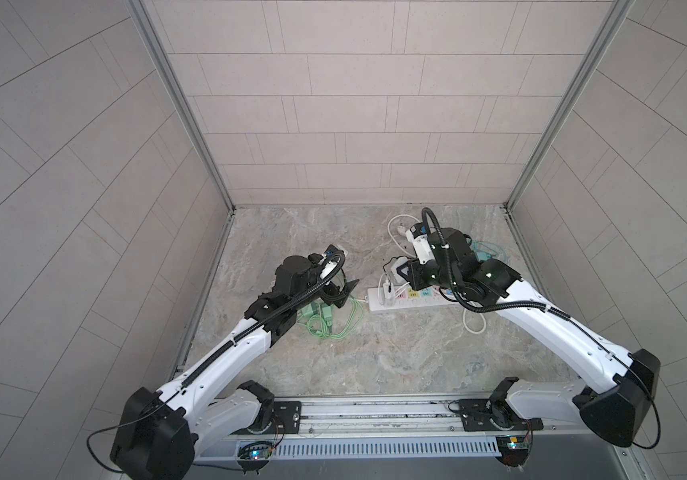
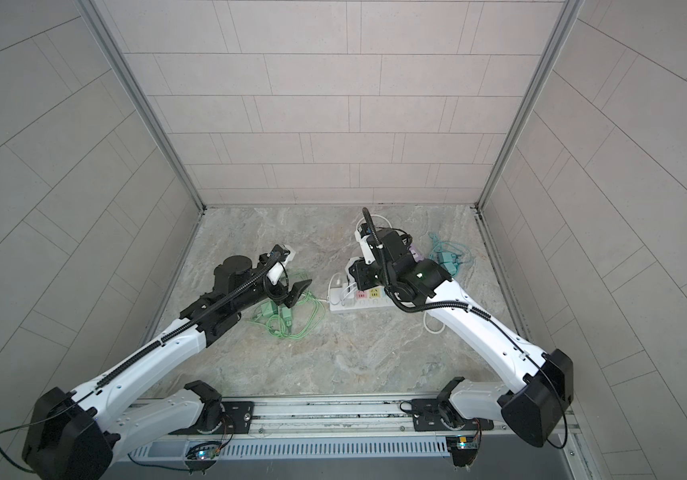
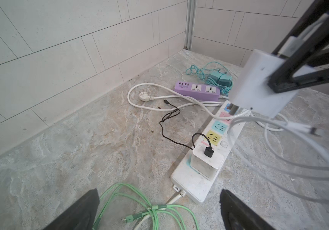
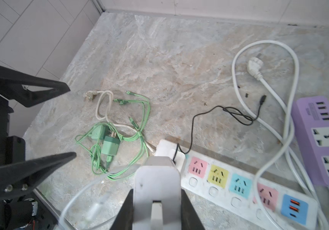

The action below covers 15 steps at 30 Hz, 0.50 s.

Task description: Insert the plug

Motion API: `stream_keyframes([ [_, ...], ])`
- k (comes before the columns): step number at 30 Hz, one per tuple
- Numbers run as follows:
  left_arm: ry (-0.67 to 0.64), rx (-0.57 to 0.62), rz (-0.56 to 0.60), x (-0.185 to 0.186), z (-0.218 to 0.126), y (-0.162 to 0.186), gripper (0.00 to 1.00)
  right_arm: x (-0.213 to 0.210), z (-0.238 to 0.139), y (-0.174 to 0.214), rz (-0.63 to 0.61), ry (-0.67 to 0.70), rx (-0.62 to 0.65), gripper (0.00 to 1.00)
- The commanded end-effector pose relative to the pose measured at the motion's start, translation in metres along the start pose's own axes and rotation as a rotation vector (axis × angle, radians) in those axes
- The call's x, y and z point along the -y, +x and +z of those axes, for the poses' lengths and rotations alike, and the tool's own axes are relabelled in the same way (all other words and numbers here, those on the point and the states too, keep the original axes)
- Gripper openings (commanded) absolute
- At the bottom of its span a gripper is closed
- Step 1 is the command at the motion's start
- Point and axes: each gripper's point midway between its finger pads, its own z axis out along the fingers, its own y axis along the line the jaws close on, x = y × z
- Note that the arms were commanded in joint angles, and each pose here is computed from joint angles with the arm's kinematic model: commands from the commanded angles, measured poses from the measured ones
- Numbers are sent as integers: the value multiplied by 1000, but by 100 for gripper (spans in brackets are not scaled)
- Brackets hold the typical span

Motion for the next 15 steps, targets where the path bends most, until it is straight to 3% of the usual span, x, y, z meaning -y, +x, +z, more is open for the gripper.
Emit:
stream_keyframes([
  [1,30,-16,-39,10,2,8,100,12,-18,5,3,55,29,18],
  [6,36,-54,-40,22,12,16,100,29,-32,16,11,135,24,18],
  [15,1,-85,-188,22,36,38,100,88,-35,73,-7,410,-64,19],
])
